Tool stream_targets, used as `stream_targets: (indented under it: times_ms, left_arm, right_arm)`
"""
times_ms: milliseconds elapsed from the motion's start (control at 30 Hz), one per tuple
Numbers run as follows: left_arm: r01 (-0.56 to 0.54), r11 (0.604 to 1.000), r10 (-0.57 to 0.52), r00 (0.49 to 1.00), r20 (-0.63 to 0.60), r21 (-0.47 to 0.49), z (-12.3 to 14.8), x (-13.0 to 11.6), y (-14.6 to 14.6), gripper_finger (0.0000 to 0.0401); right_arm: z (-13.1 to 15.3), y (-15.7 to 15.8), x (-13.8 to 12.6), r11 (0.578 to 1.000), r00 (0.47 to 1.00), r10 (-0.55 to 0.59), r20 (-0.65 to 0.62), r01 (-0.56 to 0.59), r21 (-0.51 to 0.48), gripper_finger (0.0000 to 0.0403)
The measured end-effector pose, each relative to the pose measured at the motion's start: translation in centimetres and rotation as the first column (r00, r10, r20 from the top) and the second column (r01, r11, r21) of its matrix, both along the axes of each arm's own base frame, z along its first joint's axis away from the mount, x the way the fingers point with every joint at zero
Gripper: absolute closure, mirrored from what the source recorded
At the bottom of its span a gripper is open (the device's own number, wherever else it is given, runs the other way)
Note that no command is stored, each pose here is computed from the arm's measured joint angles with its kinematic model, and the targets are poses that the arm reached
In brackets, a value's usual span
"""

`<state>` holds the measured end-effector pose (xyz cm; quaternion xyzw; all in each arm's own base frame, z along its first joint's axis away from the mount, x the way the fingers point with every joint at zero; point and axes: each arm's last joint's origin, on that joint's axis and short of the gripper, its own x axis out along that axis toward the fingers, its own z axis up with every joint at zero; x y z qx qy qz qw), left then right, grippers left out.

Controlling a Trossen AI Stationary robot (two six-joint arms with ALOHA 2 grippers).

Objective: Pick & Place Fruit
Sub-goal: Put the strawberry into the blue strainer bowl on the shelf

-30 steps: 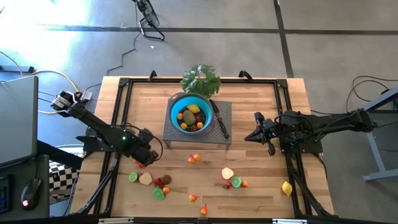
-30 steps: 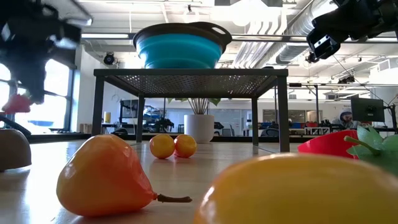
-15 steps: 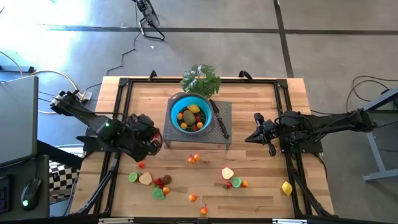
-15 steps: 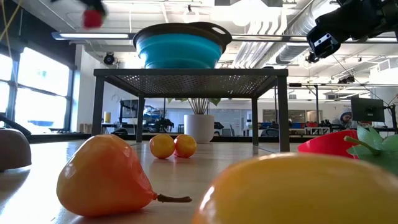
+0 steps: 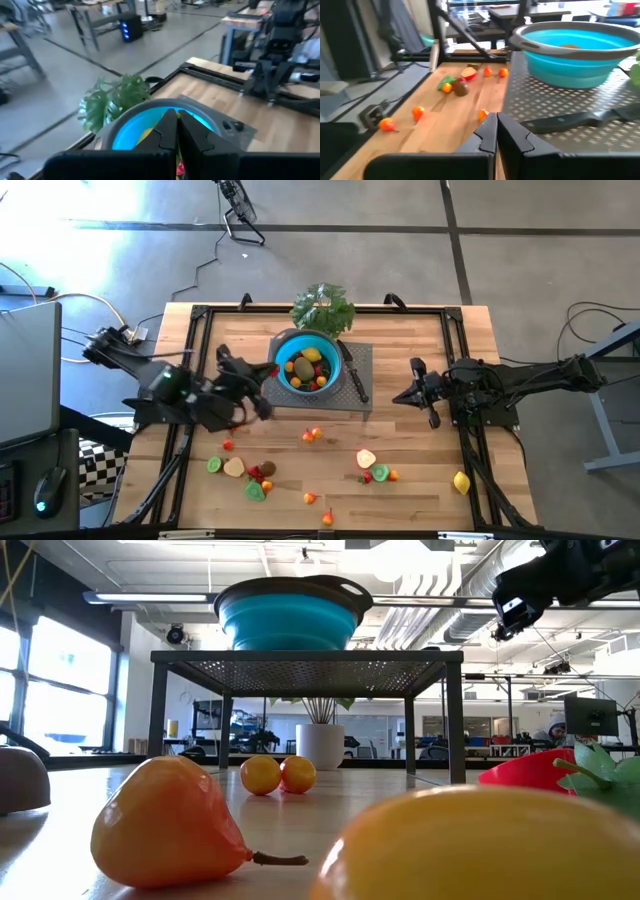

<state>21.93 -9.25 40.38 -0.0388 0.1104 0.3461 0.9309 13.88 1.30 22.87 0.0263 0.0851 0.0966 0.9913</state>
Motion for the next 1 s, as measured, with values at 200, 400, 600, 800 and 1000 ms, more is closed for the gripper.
stream_targets:
  times_ms: [200,400,600,800,1000]
  left_arm:
    - [-0.118,0.992,0.12,0.992,-0.045,0.047,-4.0,5.3,-0.2,0.0401]
    - [-0.082,0.996,0.078,0.991,-0.11,-0.037,-4.7,8.4,2.1,0.0401]
    - [-0.052,0.998,0.046,0.99,-0.13,-0.044,-4.4,9.2,3.6,0.0401]
    - [-0.077,0.995,0.066,0.987,-0.147,-0.07,-4.5,9.6,5.6,0.0401]
    - [-0.103,0.988,0.085,0.985,-0.153,-0.118,-4.6,9.9,8.2,0.0401]
  right_arm:
    - [0.1,-0.2,0.0,0.998,0.998,-0.055,0.005,0.055,0.0,0.04]
    - [0.2,-0.2,0.1,0.998,0.998,-0.05,0.025,0.051,-0.035,0.04]
    - [0.2,-0.2,0.1,0.998,0.999,-0.045,0.03,0.047,-0.049,0.04]
    - [-0.1,-0.1,0.1,0.998,0.999,-0.045,0.002,0.045,-0.049,0.04]
    - [-0.2,-0.1,0.1,0.998,0.999,-0.044,-0.006,0.044,-0.051,0.04]
